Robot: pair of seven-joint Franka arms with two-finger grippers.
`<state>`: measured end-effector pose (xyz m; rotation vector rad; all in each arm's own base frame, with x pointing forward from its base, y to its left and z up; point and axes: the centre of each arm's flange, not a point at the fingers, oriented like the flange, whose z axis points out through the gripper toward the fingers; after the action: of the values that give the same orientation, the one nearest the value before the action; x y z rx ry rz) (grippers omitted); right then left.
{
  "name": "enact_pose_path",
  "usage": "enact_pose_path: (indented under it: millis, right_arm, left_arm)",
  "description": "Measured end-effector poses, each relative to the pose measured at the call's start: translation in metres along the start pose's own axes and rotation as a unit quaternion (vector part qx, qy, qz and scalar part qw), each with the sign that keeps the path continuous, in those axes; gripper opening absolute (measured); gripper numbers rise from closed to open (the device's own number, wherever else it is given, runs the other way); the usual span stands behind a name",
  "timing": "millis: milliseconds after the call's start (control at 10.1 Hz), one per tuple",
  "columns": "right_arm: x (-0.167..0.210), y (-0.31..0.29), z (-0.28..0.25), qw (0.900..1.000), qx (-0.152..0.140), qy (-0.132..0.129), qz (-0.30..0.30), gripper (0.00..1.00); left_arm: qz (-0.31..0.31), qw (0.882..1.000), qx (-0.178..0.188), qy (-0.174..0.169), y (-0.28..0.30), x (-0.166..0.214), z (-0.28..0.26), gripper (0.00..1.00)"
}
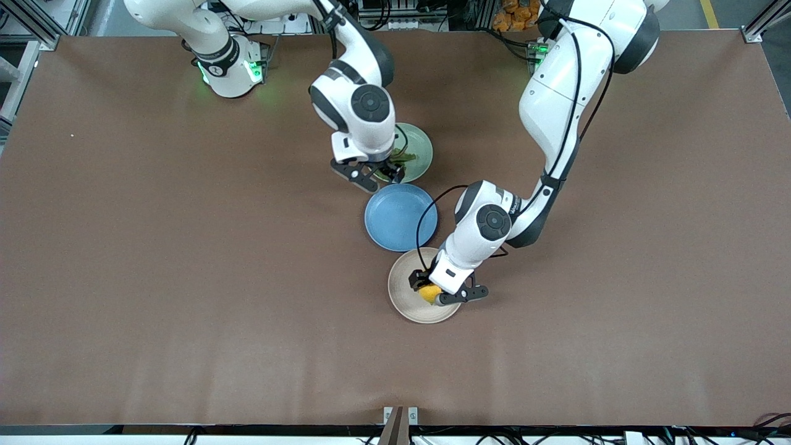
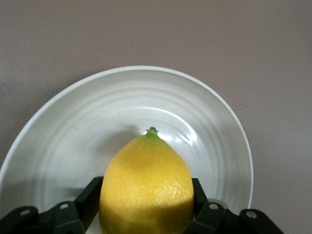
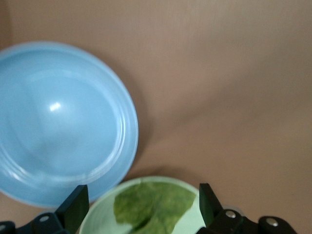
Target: Place lemon and lettuce in plates
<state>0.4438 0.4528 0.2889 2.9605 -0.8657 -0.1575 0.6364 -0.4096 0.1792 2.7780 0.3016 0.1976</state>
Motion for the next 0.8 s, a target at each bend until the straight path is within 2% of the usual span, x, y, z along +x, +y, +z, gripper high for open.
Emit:
enact_pose_path:
  millis: [199, 398, 796]
  right_arm:
    - [0.052, 0.014, -0.013, 1.000, 0.011, 0.000, -0.012, 1.00]
    - [0.100, 0.029, -0.021, 1.000, 0.019, -0.001, -0.022, 1.00]
    - [0.219, 0.092, -0.026, 0.999, 0.022, 0.001, -0.045, 1.00]
  left_arm:
    - [0.014, 1.000, 0.006, 0.007, -0.001, 0.004, -0.002, 1.00]
    - [0.024, 1.000, 0.009, 0.013, 0.002, 0.009, -0.009, 1.00]
    - [0.005, 0.999, 0.038, -0.016, -0.008, 0.043, -0.067, 1.00]
